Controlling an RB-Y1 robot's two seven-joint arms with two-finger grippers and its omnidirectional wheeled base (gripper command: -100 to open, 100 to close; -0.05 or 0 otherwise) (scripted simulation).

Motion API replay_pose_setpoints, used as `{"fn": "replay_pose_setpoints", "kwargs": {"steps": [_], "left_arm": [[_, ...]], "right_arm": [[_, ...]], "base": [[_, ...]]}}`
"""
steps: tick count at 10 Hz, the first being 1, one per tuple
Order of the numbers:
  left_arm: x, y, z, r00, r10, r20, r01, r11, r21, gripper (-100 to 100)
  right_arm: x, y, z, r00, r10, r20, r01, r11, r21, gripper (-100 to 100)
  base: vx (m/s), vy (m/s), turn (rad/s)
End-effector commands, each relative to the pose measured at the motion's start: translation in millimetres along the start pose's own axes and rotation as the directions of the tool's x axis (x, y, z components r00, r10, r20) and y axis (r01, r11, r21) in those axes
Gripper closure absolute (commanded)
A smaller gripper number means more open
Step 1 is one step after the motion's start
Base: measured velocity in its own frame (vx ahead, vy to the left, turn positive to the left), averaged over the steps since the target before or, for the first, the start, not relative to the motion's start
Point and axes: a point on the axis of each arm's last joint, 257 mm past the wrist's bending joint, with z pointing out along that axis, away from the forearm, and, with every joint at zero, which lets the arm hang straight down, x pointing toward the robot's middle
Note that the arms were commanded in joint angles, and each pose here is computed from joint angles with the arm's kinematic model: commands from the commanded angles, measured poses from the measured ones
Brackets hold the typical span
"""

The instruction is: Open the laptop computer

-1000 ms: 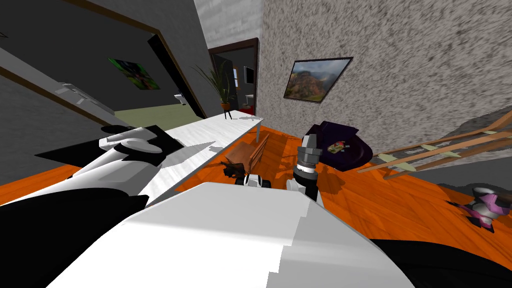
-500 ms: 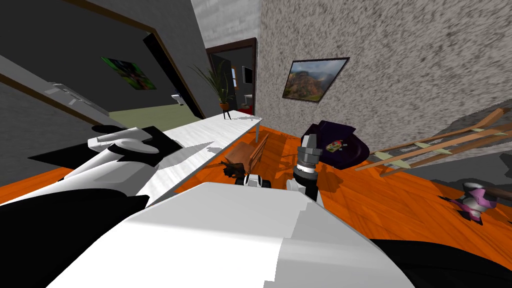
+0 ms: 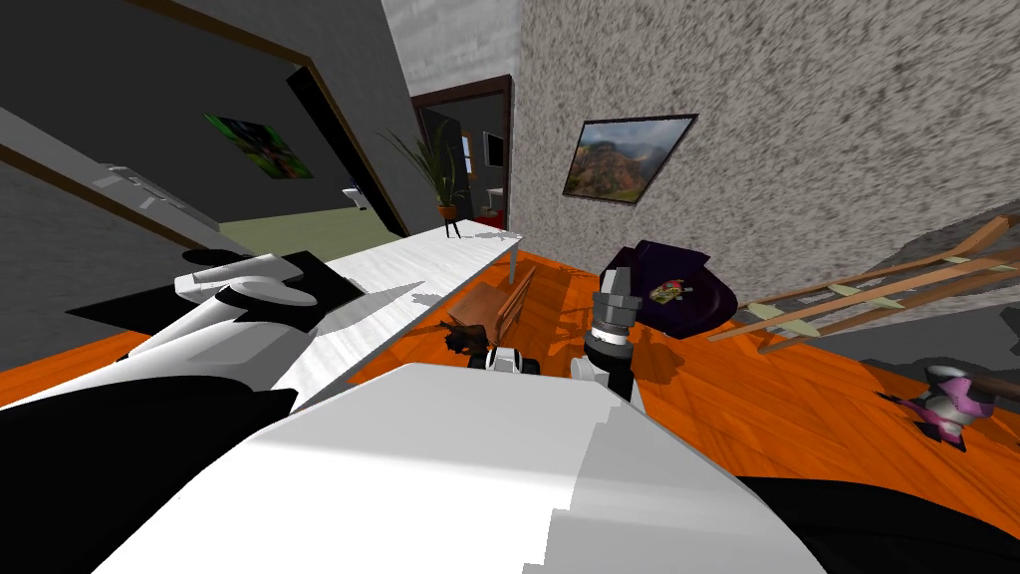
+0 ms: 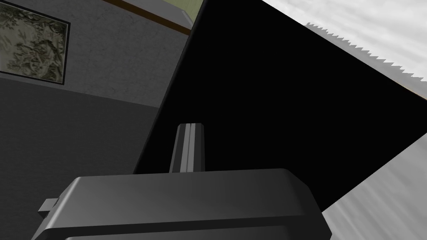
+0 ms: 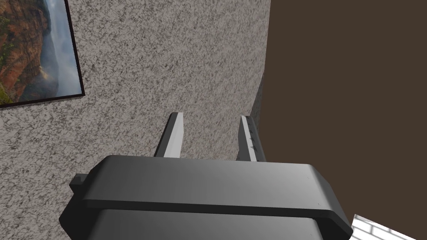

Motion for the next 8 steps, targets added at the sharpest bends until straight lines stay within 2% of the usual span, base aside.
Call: {"fn": "replay_pose_setpoints", "kwargs": {"steps": [1, 2, 5, 6, 8], "left_arm": [[-14.0, -6.2, -0.1, 0.9996, -0.007, 0.028, 0.007, 1.0000, 0.002, 100], [-28.1, -12.4, -0.6, 0.9982, -0.014, 0.058, 0.014, 0.9999, 0.004, 100], [-49.5, -22.1, -2.0, 0.9944, -0.026, 0.102, 0.025, 0.9996, 0.009, 100], [-49.5, -22.1, -2.0, 0.9944, -0.026, 0.102, 0.025, 0.9996, 0.009, 100], [-64.0, -28.7, -3.5, 0.9906, -0.035, 0.132, 0.033, 0.9994, 0.014, 100]], "right_arm": [[0.0, 0, 0.0, 1.000, 0.000, 0.000, 0.000, 1.000, 0.000, 0], [0.0, 0, 0.0, 1.000, 0.000, 0.000, 0.000, 1.000, 0.000, 0], [0.0, 0, 0.0, 1.000, 0.000, 0.000, 0.000, 1.000, 0.000, 0], [0.0, 0, 0.0, 1.000, 0.000, 0.000, 0.000, 1.000, 0.000, 0], [0.0, 0, 0.0, 1.000, 0.000, 0.000, 0.000, 1.000, 0.000, 0]], "base": [[-0.015, 0.028, -0.089], [-0.009, 0.029, -0.096], [-0.003, 0.030, -0.138], [-0.004, 0.012, -0.039], [-0.005, 0.021, -0.072]]}}
